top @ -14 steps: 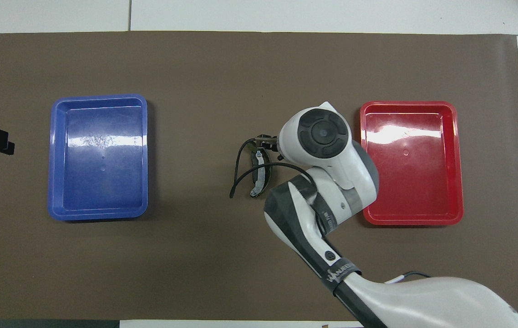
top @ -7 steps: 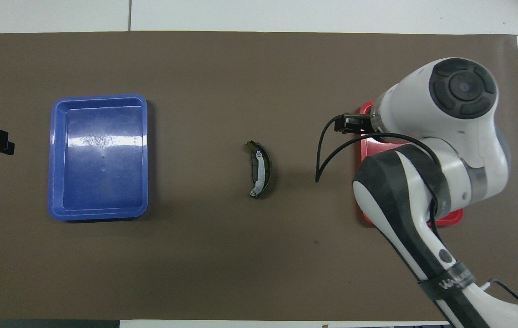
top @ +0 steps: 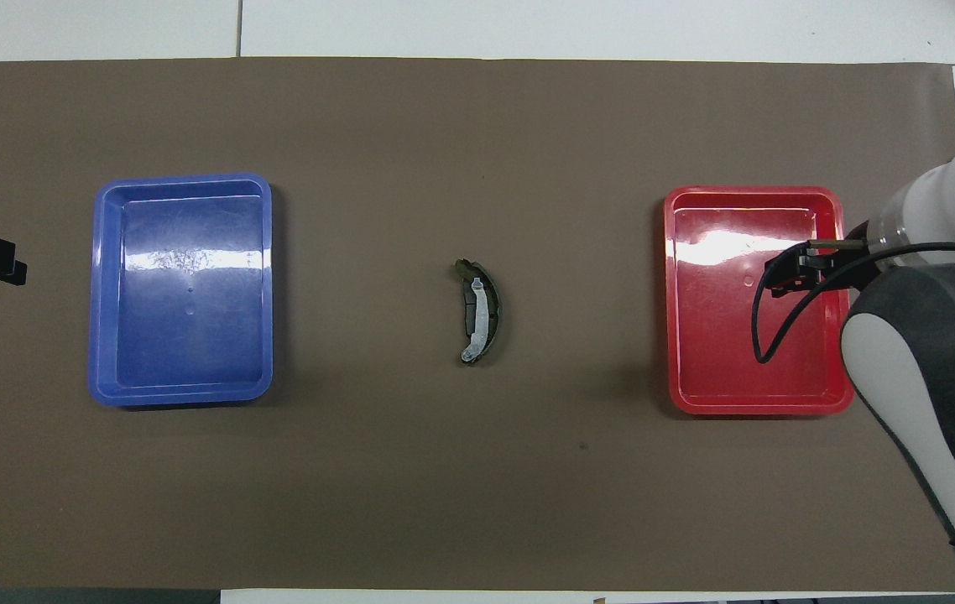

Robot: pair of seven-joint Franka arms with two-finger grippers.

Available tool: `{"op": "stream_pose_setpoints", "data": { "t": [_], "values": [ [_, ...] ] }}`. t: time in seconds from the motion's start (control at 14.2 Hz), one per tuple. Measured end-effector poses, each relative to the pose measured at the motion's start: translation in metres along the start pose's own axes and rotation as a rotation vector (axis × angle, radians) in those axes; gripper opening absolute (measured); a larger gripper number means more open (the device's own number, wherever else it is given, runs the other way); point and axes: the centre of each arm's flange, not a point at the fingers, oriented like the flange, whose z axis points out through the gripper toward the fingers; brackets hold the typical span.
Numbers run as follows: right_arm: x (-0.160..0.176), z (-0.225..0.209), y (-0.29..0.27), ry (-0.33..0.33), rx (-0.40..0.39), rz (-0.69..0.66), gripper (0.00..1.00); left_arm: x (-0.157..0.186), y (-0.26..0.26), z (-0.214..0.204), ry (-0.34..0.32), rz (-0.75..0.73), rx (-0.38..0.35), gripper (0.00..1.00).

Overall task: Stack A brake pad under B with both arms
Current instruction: 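Release the shoe onto the pad and withdraw the right gripper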

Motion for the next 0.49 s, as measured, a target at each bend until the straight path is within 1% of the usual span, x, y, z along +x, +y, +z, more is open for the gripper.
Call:
{"op": "stream_pose_setpoints", "data": {
  "t": [0.21, 0.35, 0.49],
  "values": [
    [-0.010, -0.004, 0.039, -0.030, 0.007, 0.009, 1.00, 0.000, 0.000, 0.000, 0.000, 0.000, 0.000, 1.00],
    [-0.015, -0.017, 0.057, -0.018, 0.018, 0.026, 1.00, 0.000, 0.000, 0.000, 0.000, 0.000, 0.000, 1.00],
    [-0.021, -0.041, 0.061, -0.012, 0.022, 0.032, 1.00, 0.000, 0.000, 0.000, 0.000, 0.000, 0.000, 1.00]
  ]
}}
